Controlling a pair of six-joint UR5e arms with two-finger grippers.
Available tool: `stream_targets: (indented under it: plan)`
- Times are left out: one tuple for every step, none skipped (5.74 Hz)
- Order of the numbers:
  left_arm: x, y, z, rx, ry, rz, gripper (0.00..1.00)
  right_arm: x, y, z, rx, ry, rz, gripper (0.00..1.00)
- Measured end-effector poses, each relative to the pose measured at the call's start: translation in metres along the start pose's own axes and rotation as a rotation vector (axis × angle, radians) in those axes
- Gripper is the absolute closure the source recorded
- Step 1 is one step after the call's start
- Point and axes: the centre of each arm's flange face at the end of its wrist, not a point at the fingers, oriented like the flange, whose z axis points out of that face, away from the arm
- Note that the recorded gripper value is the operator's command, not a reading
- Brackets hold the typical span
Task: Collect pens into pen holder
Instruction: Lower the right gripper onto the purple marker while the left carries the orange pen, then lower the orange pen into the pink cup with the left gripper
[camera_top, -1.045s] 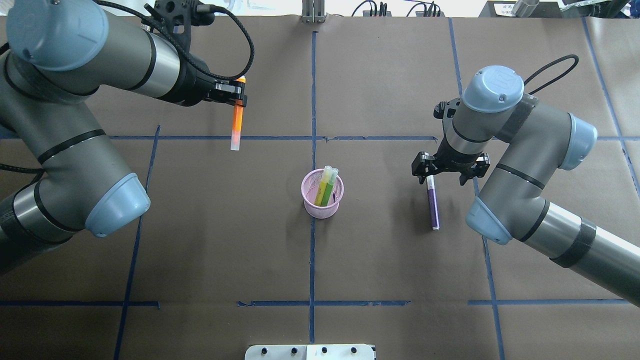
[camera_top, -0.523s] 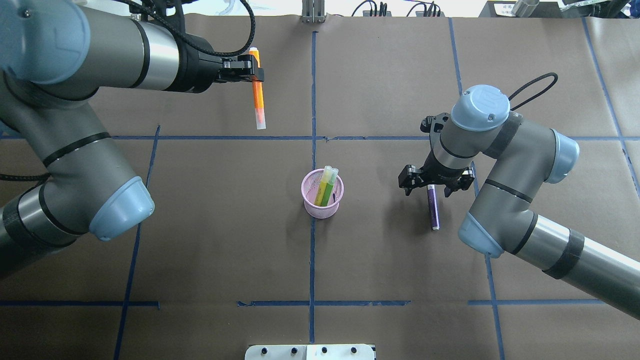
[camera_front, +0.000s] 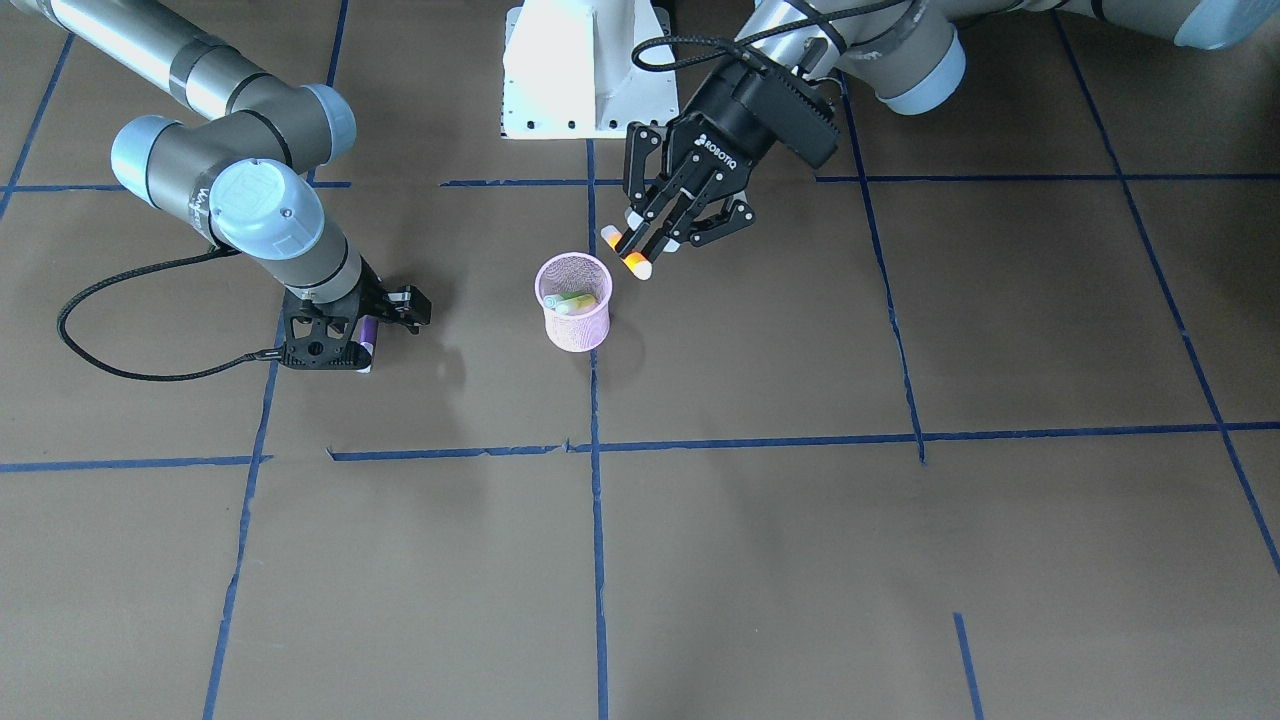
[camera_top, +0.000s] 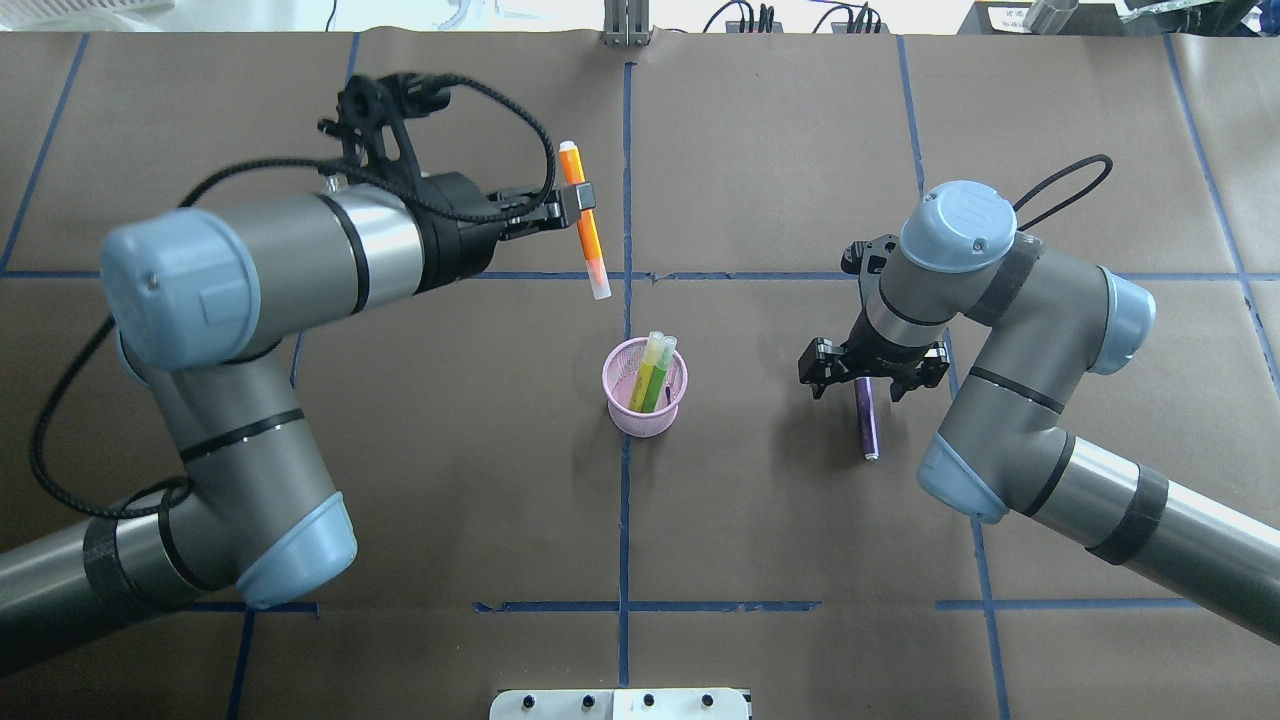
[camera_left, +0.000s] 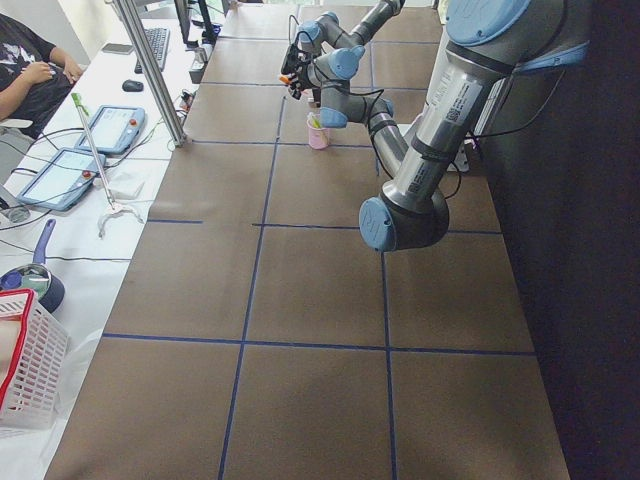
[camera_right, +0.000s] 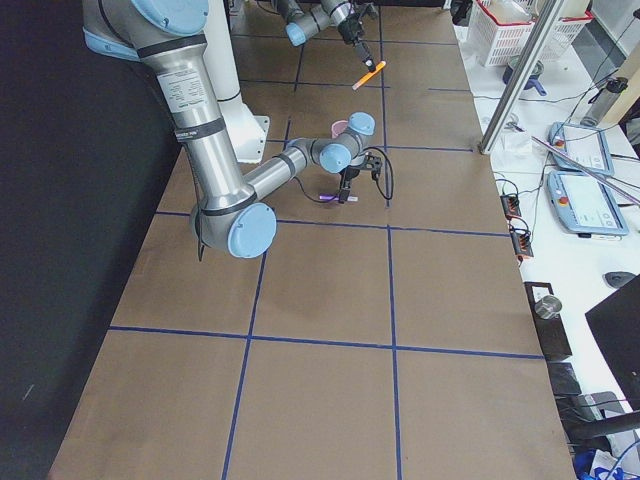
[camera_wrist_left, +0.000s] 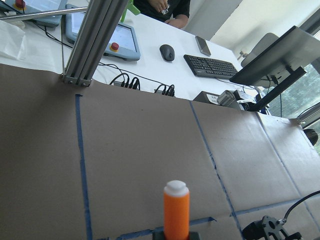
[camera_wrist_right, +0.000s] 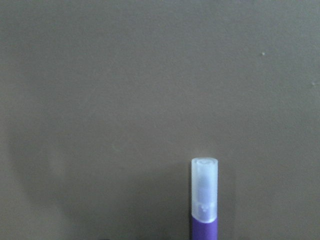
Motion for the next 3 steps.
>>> stream_targets:
  plan:
    - [-0.020,0.020,0.000,0.044,0.037,-0.025,1.00,0.003,0.000,0.002,0.000,0.005,0.003,0.00]
    - [-0.034,0.040,0.005,0.087,0.048,-0.040,1.00,0.004,0.000,0.001,0.002,0.005,0.003,0.00]
    - [-0.042,0.062,0.014,0.127,0.045,-0.052,1.00,0.003,0.000,0.000,0.004,0.004,0.002,0.00]
